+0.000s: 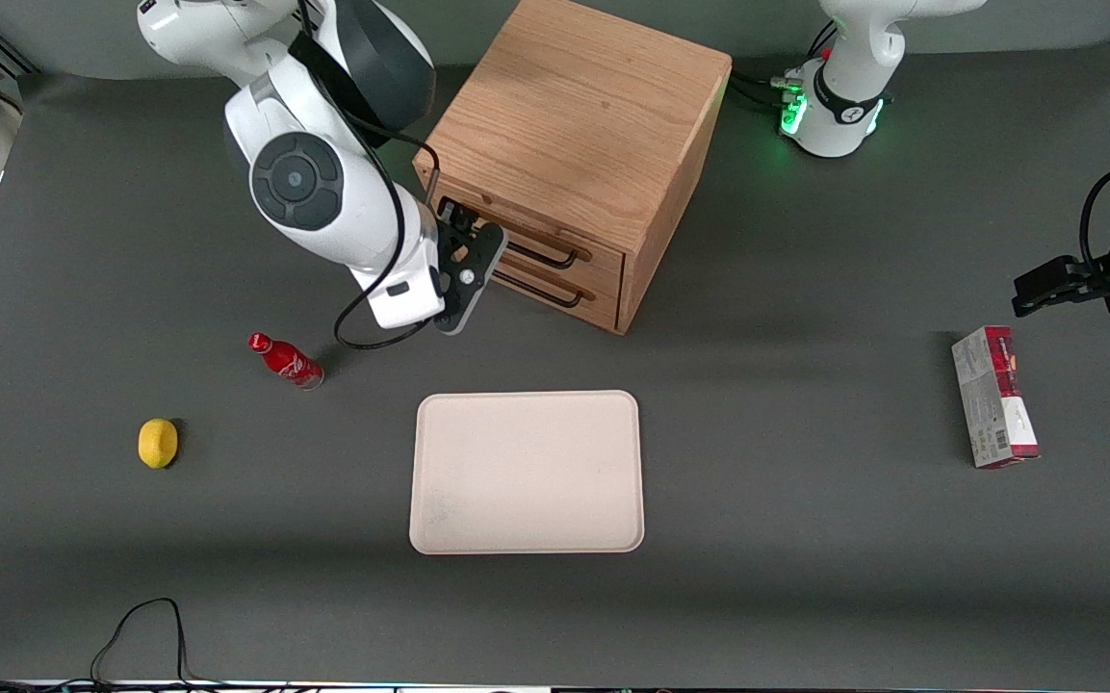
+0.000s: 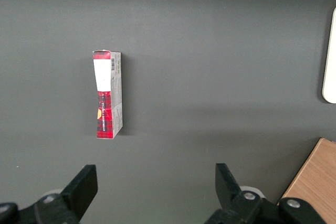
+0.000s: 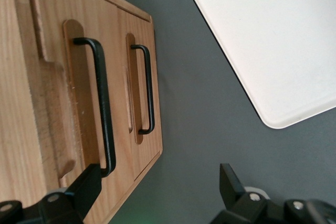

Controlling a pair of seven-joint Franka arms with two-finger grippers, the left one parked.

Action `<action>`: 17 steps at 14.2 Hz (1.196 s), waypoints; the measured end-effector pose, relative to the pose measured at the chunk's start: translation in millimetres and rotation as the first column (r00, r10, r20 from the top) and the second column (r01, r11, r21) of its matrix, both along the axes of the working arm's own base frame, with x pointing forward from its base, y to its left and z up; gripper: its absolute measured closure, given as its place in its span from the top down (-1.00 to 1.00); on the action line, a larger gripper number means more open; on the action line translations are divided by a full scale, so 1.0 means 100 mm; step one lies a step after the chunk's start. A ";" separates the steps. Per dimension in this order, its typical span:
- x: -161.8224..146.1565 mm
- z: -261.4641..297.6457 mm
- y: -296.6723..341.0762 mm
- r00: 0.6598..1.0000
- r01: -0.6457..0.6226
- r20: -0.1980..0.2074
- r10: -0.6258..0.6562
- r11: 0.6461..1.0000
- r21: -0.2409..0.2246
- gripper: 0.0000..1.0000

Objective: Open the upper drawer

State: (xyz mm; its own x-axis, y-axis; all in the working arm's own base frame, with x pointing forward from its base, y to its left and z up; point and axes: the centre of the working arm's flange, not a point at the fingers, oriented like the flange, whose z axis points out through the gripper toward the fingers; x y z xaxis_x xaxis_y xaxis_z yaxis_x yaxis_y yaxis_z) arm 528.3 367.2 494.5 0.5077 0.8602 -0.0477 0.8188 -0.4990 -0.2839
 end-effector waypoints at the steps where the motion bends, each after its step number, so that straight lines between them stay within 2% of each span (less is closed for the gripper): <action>1: -0.03 -0.02 0.01 1.000 -0.004 -0.005 0.004 1.000 -0.003 1.00; 5: -0.18 -0.21 0.15 0.999 -0.029 -0.028 0.029 0.999 -0.018 1.00; 17: -0.32 -0.55 0.38 0.999 0.048 -0.020 -0.049 0.998 -0.039 1.00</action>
State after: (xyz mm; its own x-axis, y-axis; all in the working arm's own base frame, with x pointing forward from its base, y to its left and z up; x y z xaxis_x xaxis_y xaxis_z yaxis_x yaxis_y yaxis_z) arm 496.6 405.0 439.4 0.5475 0.8318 -0.0916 0.7873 -0.5491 -0.2804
